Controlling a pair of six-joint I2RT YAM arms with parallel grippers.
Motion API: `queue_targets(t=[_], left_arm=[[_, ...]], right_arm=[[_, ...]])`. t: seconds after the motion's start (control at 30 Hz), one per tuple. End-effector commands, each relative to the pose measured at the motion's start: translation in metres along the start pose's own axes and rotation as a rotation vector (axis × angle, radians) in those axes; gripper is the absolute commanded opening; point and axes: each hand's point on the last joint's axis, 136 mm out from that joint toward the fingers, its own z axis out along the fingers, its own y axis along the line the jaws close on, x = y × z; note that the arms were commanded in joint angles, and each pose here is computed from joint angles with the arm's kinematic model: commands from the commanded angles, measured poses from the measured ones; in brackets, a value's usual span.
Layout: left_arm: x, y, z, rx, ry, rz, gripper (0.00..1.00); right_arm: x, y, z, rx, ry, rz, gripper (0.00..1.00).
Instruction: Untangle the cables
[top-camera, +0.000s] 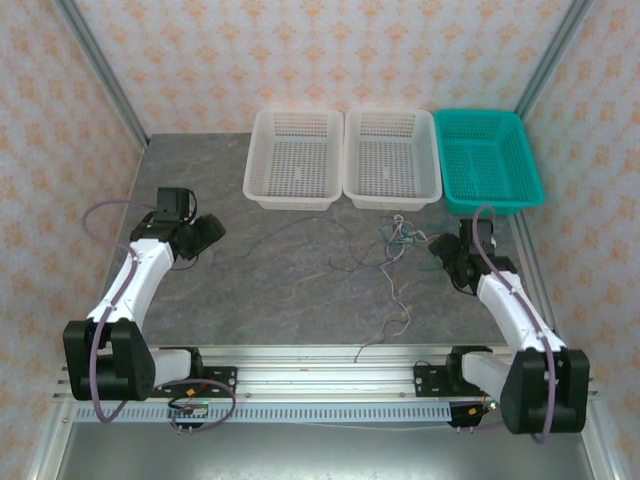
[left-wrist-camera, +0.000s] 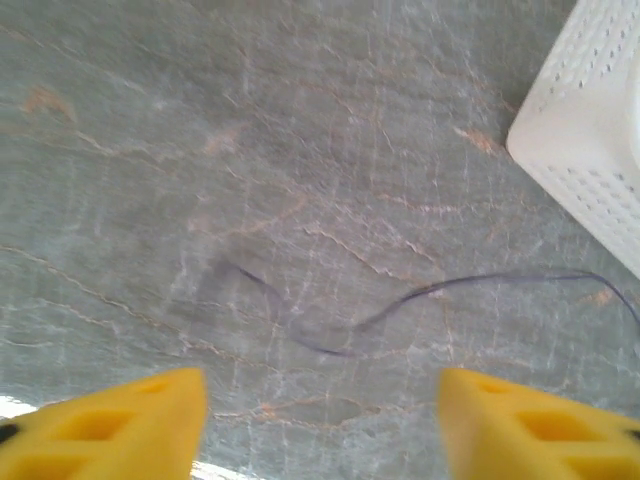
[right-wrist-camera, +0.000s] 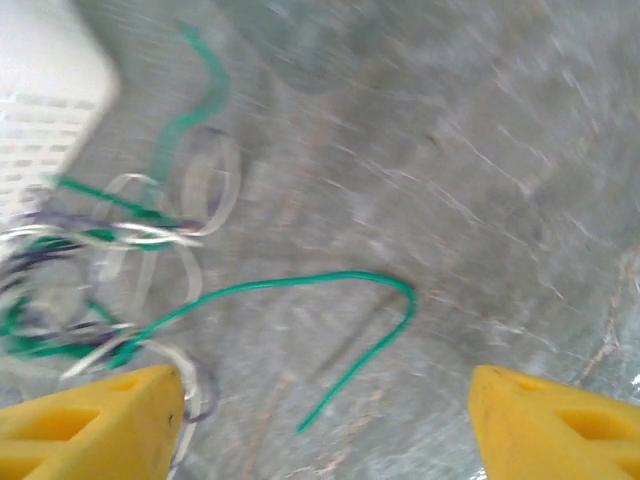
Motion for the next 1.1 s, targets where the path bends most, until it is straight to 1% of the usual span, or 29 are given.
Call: queue_targets(t=[0.0,0.07,0.1,0.17,0.23,0.3,0.37,0.43,0.5,0.57,0.63,0.67,0.73,0.77,0.8,0.83,0.9,0.97,1.0,1.07], left_arm=[[-0.023,-0.007,-0.033,0.0,-0.186,0.09,0.72],[-0.026,-0.029,-0.053,0.063,-0.252,0.166,0.73],[-0.023,-0.046,-0.061,0.118,-0.268,0.221,0.72],[-0.007,-0.083,-0.071,0.23,-0.267,0.337,0.72],[0.022,-0.122,-0.077,0.341,-0.242,0.49,0.72],[0.053,-0.146,-0.078,0.385,-0.225,0.656,0.72],[0.082,-0.161,-0.077,0.392,-0.219,0.81,0.73],[0.108,-0.175,-0.075,0.434,-0.207,0.921,0.75],[0.124,-0.185,-0.076,0.493,-0.199,0.973,0.77],[0.132,-0.193,-0.077,0.554,-0.193,0.977,0.79],[0.135,-0.2,-0.078,0.598,-0.196,0.961,0.8],[0.135,-0.202,-0.077,0.606,-0.198,0.945,0.81],[0.135,-0.206,-0.071,0.601,-0.182,0.902,0.81],[0.132,-0.207,-0.066,0.572,-0.171,0.862,0.81],[0.128,-0.206,-0.058,0.523,-0.153,0.802,0.81],[0.125,-0.204,-0.048,0.473,-0.129,0.741,0.8],[0.124,-0.202,-0.027,0.379,-0.071,0.596,0.79],[0.13,-0.201,-0.007,0.32,-0.008,0.452,0.78],[0.136,-0.202,0.004,0.305,0.026,0.381,0.78],[0.149,-0.211,0.022,0.318,0.096,0.274,0.77]], right_arm=[[-0.011,0.021,-0.022,0.037,-0.06,-0.167,0.76],[-0.001,0.045,-0.02,0.01,-0.026,-0.252,0.76],[0.006,0.056,-0.015,0.007,0.002,-0.286,0.76],[0.017,0.068,0.002,0.01,0.054,-0.305,0.76],[0.026,0.074,0.019,0.014,0.106,-0.252,0.76],[0.028,0.079,0.031,0.018,0.118,-0.234,0.77],[0.029,0.083,0.046,0.026,0.119,-0.247,0.79],[0.031,0.086,0.059,0.036,0.129,-0.277,0.84],[0.032,0.087,0.068,0.044,0.131,-0.306,0.87],[0.034,0.085,0.078,0.052,0.134,-0.331,0.87],[0.035,0.082,0.087,0.062,0.119,-0.353,0.82],[0.034,0.081,0.091,0.063,0.108,-0.365,0.76],[0.035,0.078,0.095,0.07,0.1,-0.381,0.55],[0.036,0.077,0.095,0.071,0.104,-0.383,0.42],[0.039,0.076,0.095,0.066,0.114,-0.383,0.33],[0.041,0.075,0.094,0.058,0.123,-0.381,0.27],[0.047,0.073,0.089,0.044,0.138,-0.371,0.18],[0.055,0.068,0.083,0.031,0.157,-0.352,0.09],[0.059,0.064,0.08,0.022,0.168,-0.331,0.05],[0.071,0.061,0.073,-0.007,0.188,-0.299,0.02]])
